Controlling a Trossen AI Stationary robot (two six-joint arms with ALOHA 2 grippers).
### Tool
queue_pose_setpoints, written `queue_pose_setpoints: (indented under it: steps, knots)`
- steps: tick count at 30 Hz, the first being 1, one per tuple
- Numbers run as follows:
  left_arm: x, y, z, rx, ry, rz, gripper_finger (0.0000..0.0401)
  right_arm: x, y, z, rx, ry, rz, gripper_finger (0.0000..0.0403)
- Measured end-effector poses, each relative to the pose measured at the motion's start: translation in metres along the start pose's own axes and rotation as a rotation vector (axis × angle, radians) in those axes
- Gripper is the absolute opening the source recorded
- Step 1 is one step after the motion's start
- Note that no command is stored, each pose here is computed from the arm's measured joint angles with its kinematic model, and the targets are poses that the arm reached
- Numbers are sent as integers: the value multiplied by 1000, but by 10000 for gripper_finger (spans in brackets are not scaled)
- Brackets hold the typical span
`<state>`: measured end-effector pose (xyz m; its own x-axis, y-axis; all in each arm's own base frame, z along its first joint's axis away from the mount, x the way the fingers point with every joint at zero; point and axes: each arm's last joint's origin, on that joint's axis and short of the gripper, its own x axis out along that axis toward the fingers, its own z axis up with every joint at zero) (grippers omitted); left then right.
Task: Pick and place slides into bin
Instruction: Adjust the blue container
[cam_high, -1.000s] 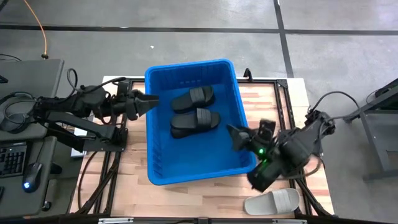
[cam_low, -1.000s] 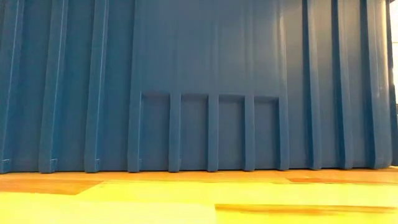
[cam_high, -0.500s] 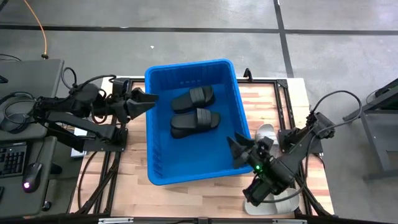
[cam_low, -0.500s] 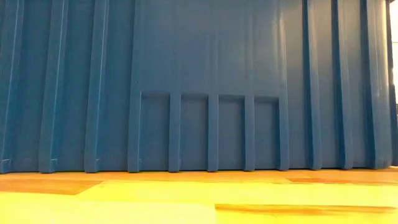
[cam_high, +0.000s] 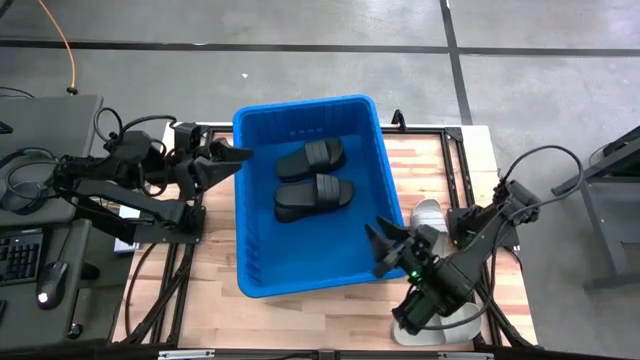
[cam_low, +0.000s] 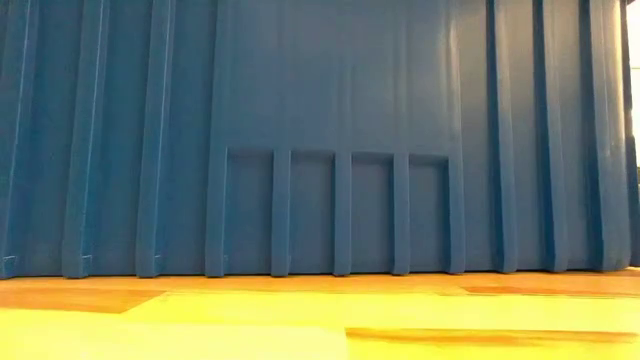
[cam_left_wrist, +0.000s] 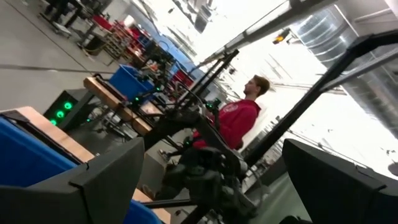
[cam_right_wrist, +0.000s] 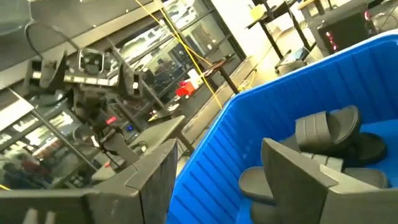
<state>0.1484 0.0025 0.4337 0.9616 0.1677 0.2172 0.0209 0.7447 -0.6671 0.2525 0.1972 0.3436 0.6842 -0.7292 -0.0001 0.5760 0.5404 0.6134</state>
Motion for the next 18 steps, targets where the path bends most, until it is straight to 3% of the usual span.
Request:
queue_pose_setpoints:
  steps: [11, 18]
  knots:
    - [0, 0, -1, 0, 27, -23, 372, 0, -37, 32, -21, 3, -1, 227]
    - [0, 0, -1, -22, 29, -23, 372, -3, -68, 71, -40, 10, 12, 234]
